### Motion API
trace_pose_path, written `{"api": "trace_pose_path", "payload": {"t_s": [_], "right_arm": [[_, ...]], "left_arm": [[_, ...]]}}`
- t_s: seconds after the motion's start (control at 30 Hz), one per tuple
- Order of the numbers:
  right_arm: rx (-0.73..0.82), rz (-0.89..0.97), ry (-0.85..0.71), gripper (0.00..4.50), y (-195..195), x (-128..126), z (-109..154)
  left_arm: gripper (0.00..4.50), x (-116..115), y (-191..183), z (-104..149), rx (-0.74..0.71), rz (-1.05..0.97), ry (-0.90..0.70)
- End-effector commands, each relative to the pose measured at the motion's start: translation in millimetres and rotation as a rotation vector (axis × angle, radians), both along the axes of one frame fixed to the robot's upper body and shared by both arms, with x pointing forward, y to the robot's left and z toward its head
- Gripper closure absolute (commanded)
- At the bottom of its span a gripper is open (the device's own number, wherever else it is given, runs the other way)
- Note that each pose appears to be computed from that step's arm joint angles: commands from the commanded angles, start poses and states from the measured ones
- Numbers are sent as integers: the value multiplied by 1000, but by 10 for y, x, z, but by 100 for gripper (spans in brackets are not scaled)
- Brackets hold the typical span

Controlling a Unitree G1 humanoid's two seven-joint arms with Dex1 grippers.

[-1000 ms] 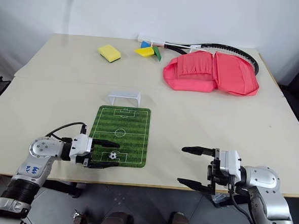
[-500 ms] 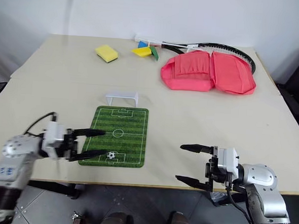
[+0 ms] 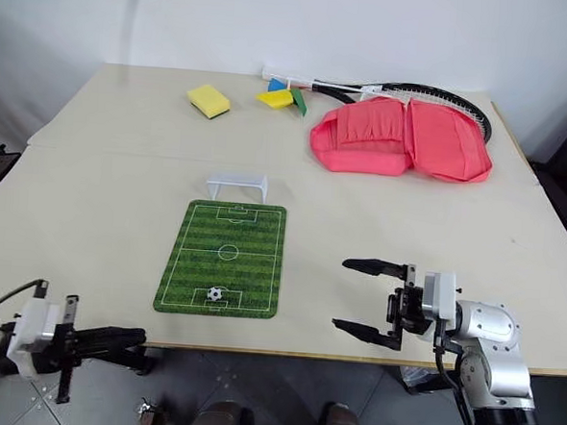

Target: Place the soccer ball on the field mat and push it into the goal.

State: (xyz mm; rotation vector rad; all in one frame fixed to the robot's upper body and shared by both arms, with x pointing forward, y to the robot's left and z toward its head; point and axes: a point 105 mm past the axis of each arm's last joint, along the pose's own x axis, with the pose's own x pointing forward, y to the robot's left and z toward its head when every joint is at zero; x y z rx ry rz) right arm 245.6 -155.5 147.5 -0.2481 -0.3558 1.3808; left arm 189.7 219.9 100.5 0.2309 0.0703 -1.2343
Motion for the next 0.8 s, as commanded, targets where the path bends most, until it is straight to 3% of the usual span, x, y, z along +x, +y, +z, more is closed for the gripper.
{"api": "trace_pose_path", "payload": {"t_s": [0.03,0.57,0.8], "right_arm": [[1,32,-46,0,-7,-16,-35],[14,-31,-38,0,-29,-104,-183],[45,-94,-56,0,47,-103,-109]], "left_arm": [[446,89,-266,-9,-33,-41,-21],[446,620,-538,-105,-30,-39,-34],[446,1220,-434,104,-86,198,-197]]}}
